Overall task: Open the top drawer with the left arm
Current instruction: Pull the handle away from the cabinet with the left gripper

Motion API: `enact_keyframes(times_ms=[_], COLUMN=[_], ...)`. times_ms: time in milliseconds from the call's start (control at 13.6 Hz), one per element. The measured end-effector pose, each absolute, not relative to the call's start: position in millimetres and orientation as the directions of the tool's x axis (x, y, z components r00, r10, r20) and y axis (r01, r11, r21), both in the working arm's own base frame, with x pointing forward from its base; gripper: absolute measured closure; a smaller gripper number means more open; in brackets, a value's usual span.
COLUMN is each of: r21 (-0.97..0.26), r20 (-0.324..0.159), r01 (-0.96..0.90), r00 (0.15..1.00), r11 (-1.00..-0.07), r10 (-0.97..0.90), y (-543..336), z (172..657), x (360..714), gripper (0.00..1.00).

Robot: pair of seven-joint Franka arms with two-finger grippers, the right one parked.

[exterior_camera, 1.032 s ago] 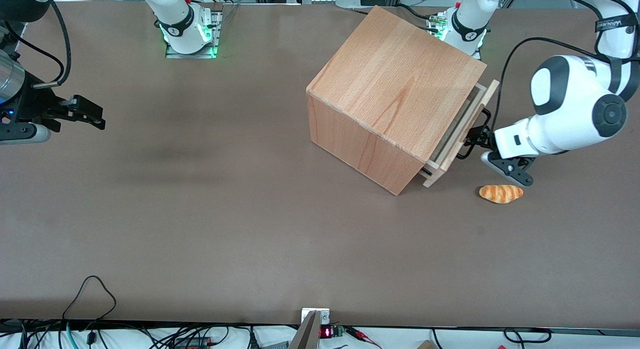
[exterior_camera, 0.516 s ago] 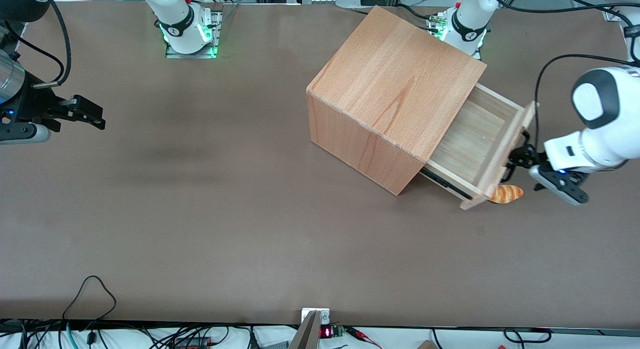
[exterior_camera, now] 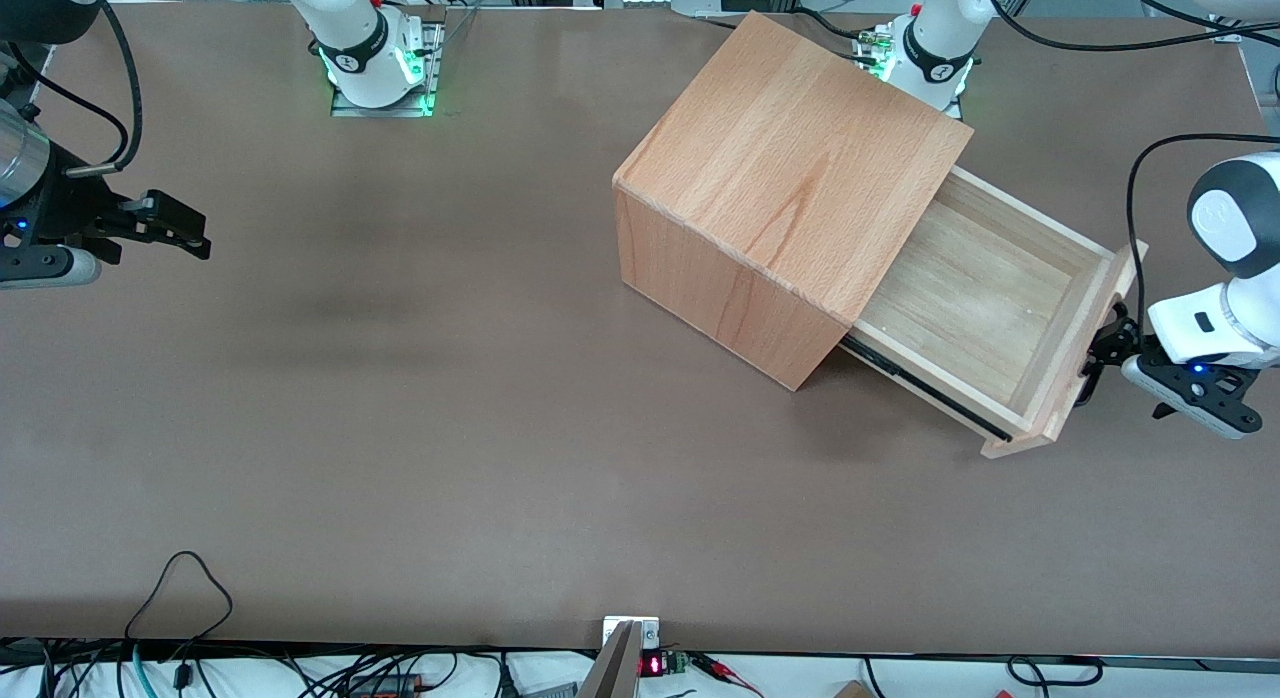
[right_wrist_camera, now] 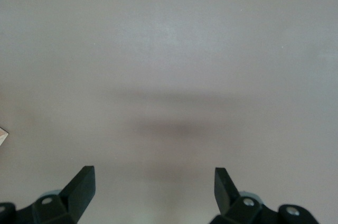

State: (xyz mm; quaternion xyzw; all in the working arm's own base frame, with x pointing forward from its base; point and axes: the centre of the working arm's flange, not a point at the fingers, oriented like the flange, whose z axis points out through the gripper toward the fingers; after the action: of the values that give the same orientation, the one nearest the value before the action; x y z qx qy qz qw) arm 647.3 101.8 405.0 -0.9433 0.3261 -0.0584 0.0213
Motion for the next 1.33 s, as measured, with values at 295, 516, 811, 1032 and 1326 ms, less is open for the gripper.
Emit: enact_keyframes(times_ms=[295, 516, 811, 1032, 1326], r21=[-0.083, -0.07, -0.049, -0.007, 0.022], r20=[0.099, 0.086, 0.08, 0.072, 0.048], r01=[-0.615, -0.616, -0.587, -0.547, -0.435], r00=[0.778, 0.78, 0.804, 0.835, 0.9], r11=[-0.784, -0.784, -0.808, -0.837, -0.9], r10=[-0.62, -0.62, -0.589, -0.546, -0.434], y=[101.2, 100.5, 100.3, 93.9, 82.4], z=[409.0, 421.4, 475.8, 509.8, 552.6], x=[648.5, 650.6, 651.5, 638.8, 612.9], gripper=[0.0, 0.0, 0.0, 0.0, 0.0])
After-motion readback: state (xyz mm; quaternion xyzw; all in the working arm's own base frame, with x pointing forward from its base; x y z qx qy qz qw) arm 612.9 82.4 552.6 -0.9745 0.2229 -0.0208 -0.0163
